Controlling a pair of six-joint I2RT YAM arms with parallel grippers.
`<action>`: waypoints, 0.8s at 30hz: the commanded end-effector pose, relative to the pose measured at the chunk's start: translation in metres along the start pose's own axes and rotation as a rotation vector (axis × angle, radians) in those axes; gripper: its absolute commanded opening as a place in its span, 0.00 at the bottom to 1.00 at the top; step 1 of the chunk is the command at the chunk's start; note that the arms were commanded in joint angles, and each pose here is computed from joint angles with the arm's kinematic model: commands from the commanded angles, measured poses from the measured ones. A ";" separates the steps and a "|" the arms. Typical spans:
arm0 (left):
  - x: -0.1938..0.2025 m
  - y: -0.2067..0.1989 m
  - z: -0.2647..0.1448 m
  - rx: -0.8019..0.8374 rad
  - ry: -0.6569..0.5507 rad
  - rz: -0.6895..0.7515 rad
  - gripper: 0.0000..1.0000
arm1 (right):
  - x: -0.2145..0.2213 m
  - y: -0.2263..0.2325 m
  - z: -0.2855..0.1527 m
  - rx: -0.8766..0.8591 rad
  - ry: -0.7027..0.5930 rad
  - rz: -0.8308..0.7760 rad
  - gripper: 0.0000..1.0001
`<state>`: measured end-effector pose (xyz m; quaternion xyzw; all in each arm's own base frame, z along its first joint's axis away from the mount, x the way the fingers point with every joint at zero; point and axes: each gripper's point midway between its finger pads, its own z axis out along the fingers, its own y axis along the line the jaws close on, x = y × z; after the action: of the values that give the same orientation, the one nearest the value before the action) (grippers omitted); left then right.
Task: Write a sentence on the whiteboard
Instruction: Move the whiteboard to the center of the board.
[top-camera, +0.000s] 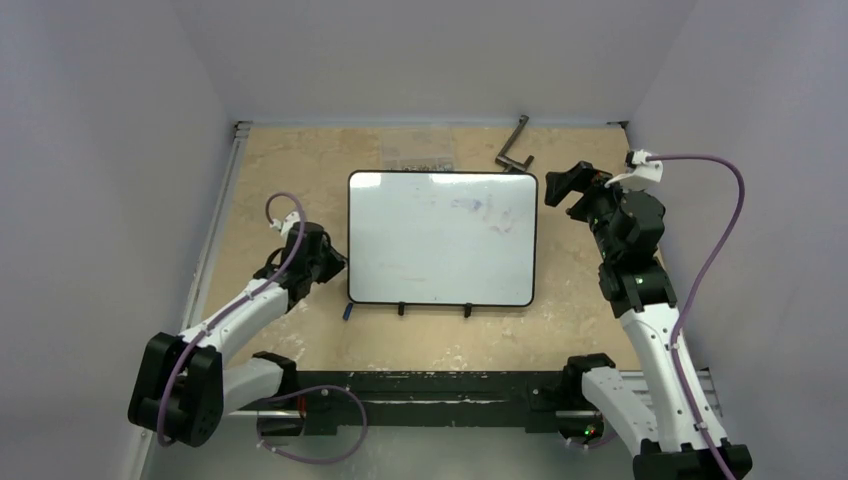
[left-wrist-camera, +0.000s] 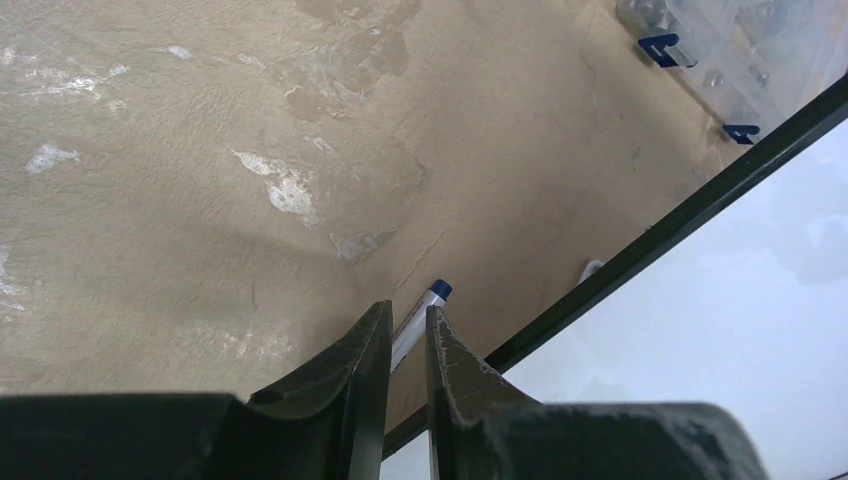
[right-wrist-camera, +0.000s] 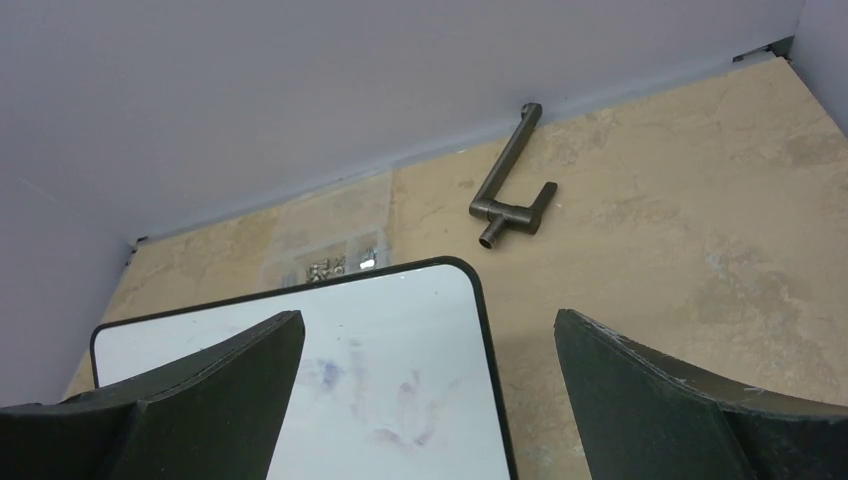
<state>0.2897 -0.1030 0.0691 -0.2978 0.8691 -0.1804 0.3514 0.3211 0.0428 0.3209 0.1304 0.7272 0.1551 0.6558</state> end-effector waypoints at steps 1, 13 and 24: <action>0.004 -0.012 0.003 0.047 -0.018 0.023 0.17 | -0.012 0.007 -0.006 -0.038 -0.055 0.000 0.99; 0.034 -0.033 0.010 0.076 0.022 0.087 0.17 | -0.002 0.007 -0.004 -0.036 -0.009 0.012 0.99; 0.030 -0.013 -0.003 -0.042 -0.003 0.184 0.21 | -0.002 0.006 -0.009 -0.035 -0.008 0.009 0.99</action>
<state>0.2706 -0.1428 0.0422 -0.2284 0.9028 -0.1527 0.3309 0.3155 0.0464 0.3137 0.1276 0.7327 0.1647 0.6479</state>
